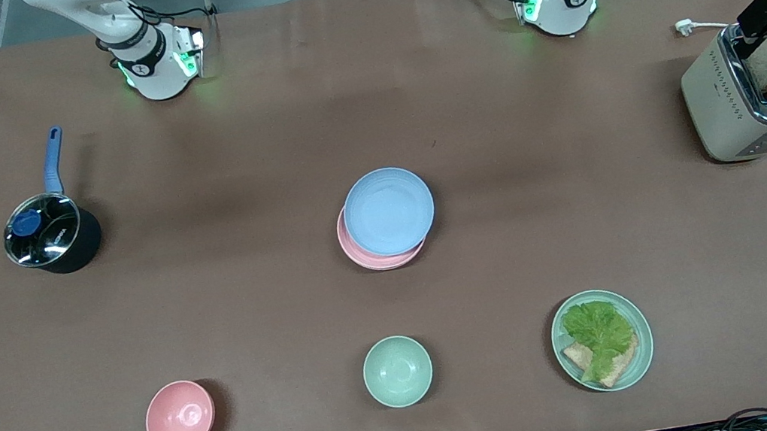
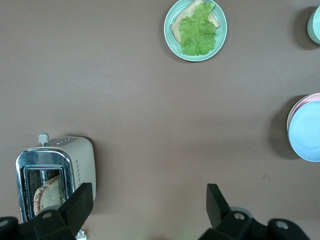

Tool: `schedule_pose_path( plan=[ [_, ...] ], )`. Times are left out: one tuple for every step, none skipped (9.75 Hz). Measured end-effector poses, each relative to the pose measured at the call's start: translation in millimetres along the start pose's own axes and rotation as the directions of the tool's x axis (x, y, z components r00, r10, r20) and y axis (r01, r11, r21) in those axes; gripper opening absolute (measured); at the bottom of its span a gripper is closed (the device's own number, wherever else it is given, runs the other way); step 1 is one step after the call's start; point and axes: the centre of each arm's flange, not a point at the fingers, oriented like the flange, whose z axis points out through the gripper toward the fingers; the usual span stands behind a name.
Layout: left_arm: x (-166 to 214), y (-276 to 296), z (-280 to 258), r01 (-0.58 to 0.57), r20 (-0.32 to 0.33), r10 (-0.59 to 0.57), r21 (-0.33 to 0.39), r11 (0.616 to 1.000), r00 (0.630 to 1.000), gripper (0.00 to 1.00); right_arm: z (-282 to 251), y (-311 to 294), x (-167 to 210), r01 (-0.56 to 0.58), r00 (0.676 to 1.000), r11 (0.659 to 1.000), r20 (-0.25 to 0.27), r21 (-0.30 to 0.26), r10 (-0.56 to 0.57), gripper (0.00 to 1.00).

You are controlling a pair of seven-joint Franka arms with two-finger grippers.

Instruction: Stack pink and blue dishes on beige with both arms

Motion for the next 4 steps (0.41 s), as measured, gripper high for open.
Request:
schedule_pose_path(
  plan=[
    [0.0, 0.5, 0.1, 0.001, 0.0, -0.001, -0.007, 1.0, 1.0, 1.0, 0.0, -2.8, -0.2, 0.005, 1.0, 1.0, 0.0, 0.0, -0.005, 1.0],
    [0.0, 1.1, 0.1, 0.007, 0.0, -0.007, -0.02, 1.0, 1.0, 1.0, 0.0, -4.4, -0.4, 0.008, 1.0, 1.0, 0.0, 0.0, -0.008, 1.0],
    [0.0, 0.7, 0.1, 0.015, 0.001, -0.015, -0.025, 1.0, 1.0, 1.0, 0.0, -4.8, -0.4, 0.009, 1.0, 1.0, 0.0, 0.0, -0.009, 1.0],
    [0.0, 0.3, 0.3, 0.017, 0.001, -0.017, -0.026, 1.0, 1.0, 1.0, 0.0, -4.7, -0.4, 0.009, 1.0, 1.0, 0.0, 0.0, -0.009, 1.0]
  ],
)
